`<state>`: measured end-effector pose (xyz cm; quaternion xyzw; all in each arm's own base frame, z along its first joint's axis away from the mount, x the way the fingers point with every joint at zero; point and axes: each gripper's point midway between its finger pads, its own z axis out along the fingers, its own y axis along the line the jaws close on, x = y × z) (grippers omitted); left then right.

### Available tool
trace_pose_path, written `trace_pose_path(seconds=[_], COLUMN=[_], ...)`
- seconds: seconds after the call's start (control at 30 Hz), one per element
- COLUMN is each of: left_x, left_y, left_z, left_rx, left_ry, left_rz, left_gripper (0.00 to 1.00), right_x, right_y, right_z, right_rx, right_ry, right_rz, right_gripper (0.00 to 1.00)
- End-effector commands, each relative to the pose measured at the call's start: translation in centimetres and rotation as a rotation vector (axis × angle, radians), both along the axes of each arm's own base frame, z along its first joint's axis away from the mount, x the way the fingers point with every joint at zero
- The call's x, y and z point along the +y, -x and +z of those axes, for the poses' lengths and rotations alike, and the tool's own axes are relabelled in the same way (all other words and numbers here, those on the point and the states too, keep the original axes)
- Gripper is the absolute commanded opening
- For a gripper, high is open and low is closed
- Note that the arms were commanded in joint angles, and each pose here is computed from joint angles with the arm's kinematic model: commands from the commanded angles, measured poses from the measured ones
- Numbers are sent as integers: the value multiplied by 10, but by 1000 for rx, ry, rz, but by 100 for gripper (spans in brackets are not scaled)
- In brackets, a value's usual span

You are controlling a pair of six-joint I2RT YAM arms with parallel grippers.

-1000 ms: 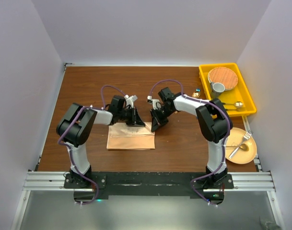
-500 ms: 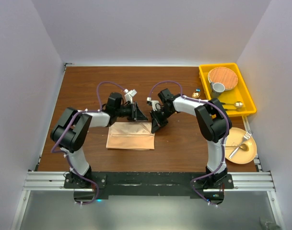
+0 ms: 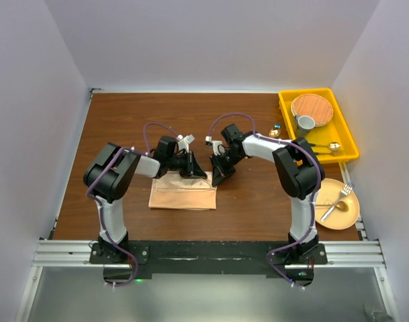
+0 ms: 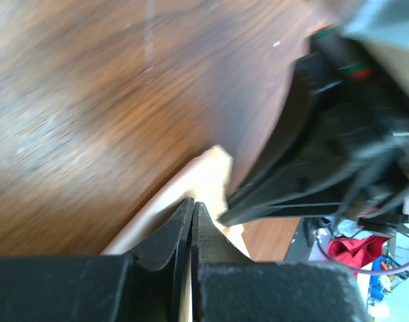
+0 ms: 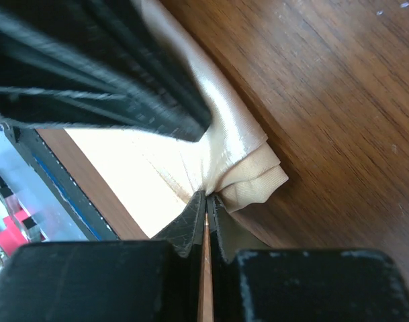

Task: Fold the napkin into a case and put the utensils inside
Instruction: Smooth out the 2/3-rectangle-folded napkin on the folded napkin.

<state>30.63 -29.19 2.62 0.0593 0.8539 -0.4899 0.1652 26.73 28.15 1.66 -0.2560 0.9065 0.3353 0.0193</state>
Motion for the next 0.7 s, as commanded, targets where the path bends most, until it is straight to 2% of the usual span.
trace_pose_path(seconds=[0.0, 0.03, 0.1, 0.13, 0.17, 0.33, 0.6, 0.67], left_x=[9, 9, 11, 11, 11, 9, 12, 11], left_y=[3, 3, 2, 2, 2, -1, -2, -2], left_z=[-22, -25, -31, -32, -34, -36, -39, -39], left_rx=[24, 29, 38, 41, 45, 45, 44, 42], left_ry=[-54, -61, -77, -80, -83, -87, -99, -98], left_rz=[16, 18, 18, 16, 17, 9, 4, -1], left_gripper=[3, 2, 2, 2, 2, 1, 1, 1], right_x=[0, 3, 4, 8, 9, 28, 27, 21], right_y=[-1, -1, -5, -6, -8, -19, -8, -4], right_z=[15, 32, 60, 80, 89, 107, 58, 45], right_rx=[-29, -61, -105, -131, -141, -126, 32, 52], right_ry=[-10, -46, -97, -146, -165, -253, -233, -215], right_rz=[66, 90, 104, 112, 110, 64, -1, -17], right_gripper=[10, 19, 29, 37, 39, 40, 28, 28])
